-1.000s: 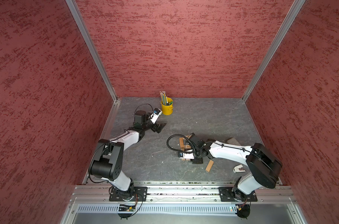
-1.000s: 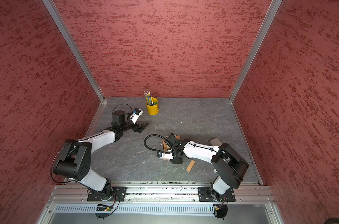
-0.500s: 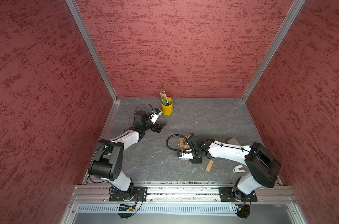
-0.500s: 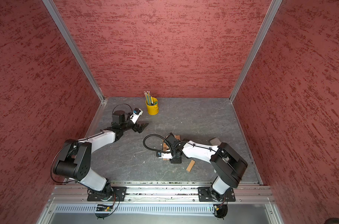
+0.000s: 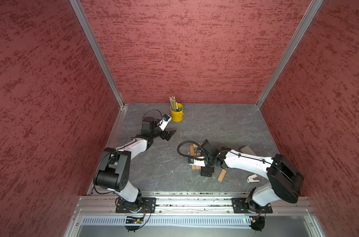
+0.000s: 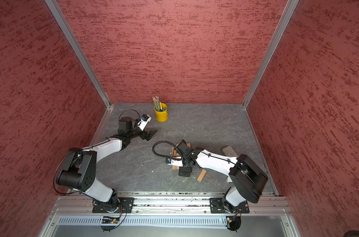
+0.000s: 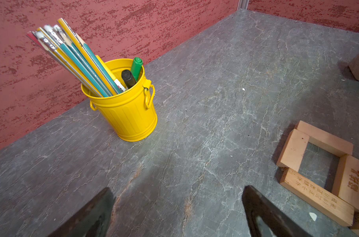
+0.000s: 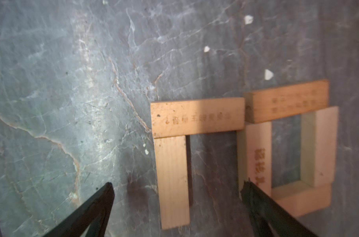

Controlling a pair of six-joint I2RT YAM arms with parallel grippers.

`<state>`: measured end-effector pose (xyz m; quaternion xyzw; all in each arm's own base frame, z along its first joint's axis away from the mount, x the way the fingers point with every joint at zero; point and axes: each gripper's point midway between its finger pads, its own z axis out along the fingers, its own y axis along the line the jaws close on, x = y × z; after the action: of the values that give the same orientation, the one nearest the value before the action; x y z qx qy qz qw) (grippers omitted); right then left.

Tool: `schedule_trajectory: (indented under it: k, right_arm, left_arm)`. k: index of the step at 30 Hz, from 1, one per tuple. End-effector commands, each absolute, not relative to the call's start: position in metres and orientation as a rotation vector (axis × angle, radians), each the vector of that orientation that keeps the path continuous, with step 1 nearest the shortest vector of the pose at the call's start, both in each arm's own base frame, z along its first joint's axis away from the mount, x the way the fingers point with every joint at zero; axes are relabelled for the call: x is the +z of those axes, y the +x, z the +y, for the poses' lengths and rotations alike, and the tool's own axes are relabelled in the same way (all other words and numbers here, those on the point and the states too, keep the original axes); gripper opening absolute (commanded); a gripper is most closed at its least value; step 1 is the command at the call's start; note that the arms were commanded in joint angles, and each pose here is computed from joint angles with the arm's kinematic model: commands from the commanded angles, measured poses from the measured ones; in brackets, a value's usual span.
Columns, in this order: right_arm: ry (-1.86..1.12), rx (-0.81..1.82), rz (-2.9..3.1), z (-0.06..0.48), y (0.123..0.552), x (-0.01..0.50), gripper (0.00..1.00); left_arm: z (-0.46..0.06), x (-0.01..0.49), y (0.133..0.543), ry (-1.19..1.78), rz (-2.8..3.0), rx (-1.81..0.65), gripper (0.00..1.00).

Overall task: Assemble the number 8 with building blocks
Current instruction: Assemble the building block at the center of the board, then pick up the building block from the center of the board.

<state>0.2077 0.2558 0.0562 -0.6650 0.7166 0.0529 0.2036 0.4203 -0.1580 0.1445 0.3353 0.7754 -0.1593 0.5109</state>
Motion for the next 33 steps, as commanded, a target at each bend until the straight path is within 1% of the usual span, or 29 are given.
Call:
schedule_trajectory:
  k: [1,4,5,6,7,8,10,11,14,15,17,20,21,23,25,33]
  right_arm:
    - [-1.568,0.058,2.025,0.249,0.228,0.1,0.99]
    - [-1.092,-0.159,2.04,0.216,0.269,0.158,0.99]
    - [-0.837,-0.224,2.055,0.196,0.281,0.184,0.99]
    - [-0.542,-0.227,2.067,0.176,0.289,0.21,0.99]
    - [-0.356,-0.151,2.093,0.17,0.29,0.224,0.99]
    - [-0.189,-0.017,2.166,0.167,0.288,0.227,0.99]
    - [0.048,0.195,2.339,0.169,0.277,0.206,0.99]
    - [0.099,0.304,2.464,0.176,0.266,0.18,0.99]
    - [0.298,0.459,2.786,0.189,0.208,0.095,0.99]
    - [0.373,0.516,2.858,0.193,0.187,0.073,0.99]
    - [0.504,0.637,2.961,0.197,0.157,0.05,0.99]
    - [0.558,0.715,2.982,0.196,0.137,0.05,0.99]
    - [0.596,0.704,2.962,0.189,0.137,0.052,0.99]
    - [0.692,0.603,2.904,0.165,0.138,0.054,0.99]
    - [0.793,0.593,2.865,0.15,0.134,0.049,0.99]
    - [1.075,0.621,2.728,0.126,0.125,0.044,0.99]
  left_arm:
    - [-0.16,0.151,0.417,0.804,1.851,-0.398,0.99]
    - [-0.16,0.152,0.417,0.802,1.847,-0.397,0.99]
    - [-0.16,0.152,0.417,0.802,1.846,-0.397,0.99]
    - [-0.159,0.152,0.418,0.801,1.845,-0.396,0.99]
    - [-0.159,0.152,0.418,0.8,1.847,-0.395,0.99]
    - [-0.159,0.152,0.418,0.8,1.847,-0.393,0.99]
    - [-0.16,0.153,0.418,0.799,1.844,-0.4,0.99]
    - [-0.161,0.154,0.418,0.8,1.84,-0.406,0.99]
    - [-0.164,0.154,0.415,0.799,1.838,-0.435,0.99]
    - [-0.164,0.154,0.415,0.797,1.836,-0.434,0.99]
    - [-0.162,0.154,0.416,0.788,1.836,-0.432,0.99]
    - [-0.161,0.158,0.414,0.787,1.823,-0.428,0.99]
    - [-0.161,0.158,0.414,0.783,1.824,-0.429,0.99]
    - [-0.161,0.158,0.414,0.782,1.826,-0.435,0.99]
    - [-0.163,0.157,0.414,0.786,1.827,-0.439,0.99]
    - [-0.165,0.156,0.414,0.791,1.828,-0.452,0.99]
